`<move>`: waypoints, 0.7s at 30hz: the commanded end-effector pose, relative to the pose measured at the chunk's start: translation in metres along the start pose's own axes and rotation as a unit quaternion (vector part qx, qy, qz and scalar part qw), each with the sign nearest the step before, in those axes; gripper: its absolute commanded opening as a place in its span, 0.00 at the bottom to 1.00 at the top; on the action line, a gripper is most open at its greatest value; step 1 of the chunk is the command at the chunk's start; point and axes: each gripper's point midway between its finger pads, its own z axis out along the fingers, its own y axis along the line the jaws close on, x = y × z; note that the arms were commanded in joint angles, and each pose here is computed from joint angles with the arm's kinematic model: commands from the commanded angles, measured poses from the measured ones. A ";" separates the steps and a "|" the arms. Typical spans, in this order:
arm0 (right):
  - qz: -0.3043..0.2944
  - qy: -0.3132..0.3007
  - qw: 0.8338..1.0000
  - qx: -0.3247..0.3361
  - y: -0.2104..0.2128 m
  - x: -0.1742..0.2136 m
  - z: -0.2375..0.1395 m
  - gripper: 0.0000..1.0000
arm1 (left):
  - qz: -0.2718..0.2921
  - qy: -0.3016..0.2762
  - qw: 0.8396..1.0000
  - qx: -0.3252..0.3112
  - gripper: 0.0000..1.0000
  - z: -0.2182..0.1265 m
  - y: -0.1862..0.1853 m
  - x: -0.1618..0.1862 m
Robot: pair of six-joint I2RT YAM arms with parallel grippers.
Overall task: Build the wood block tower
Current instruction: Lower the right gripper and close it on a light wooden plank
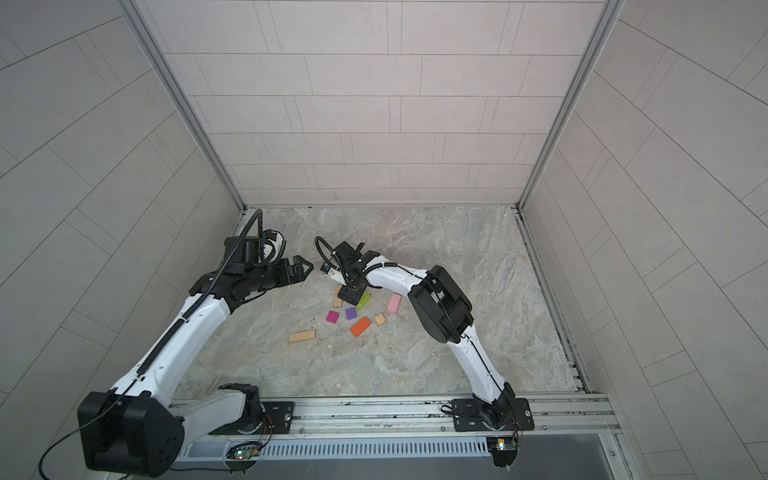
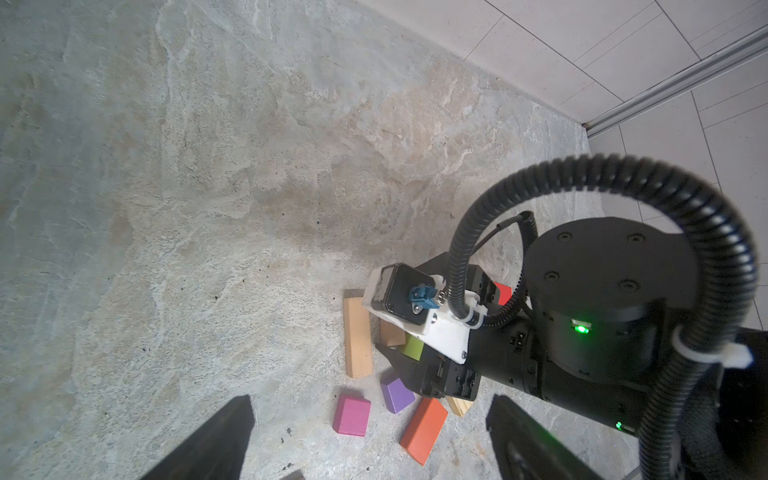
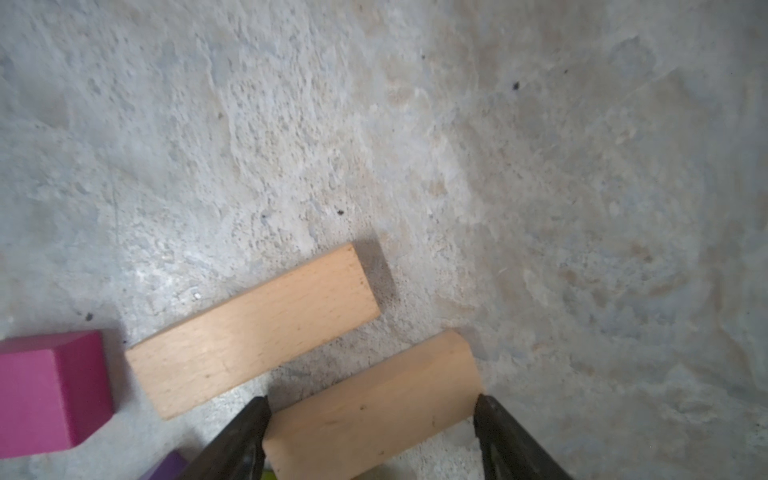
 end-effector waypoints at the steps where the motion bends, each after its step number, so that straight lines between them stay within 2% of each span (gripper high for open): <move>1: 0.015 0.042 0.999 -0.023 0.011 0.028 0.016 0.75 | 0.001 -0.009 1.000 0.002 0.95 -0.003 0.000 -0.001; 8: 0.097 0.010 0.995 0.003 -0.012 0.020 0.004 0.72 | 0.001 -0.008 1.000 0.000 0.95 -0.003 0.000 -0.001; 12: 0.173 -0.008 0.984 0.028 -0.034 0.021 -0.009 0.72 | 0.000 -0.008 1.000 0.000 0.95 -0.002 0.001 -0.001; 17: 0.284 -0.011 0.956 0.073 -0.064 0.037 -0.025 0.72 | 0.000 -0.009 1.000 0.000 0.95 -0.003 0.001 -0.001; 21: 0.373 0.005 0.923 0.099 -0.077 0.058 -0.032 0.72 | -0.001 -0.007 1.000 0.002 0.95 -0.002 0.000 -0.001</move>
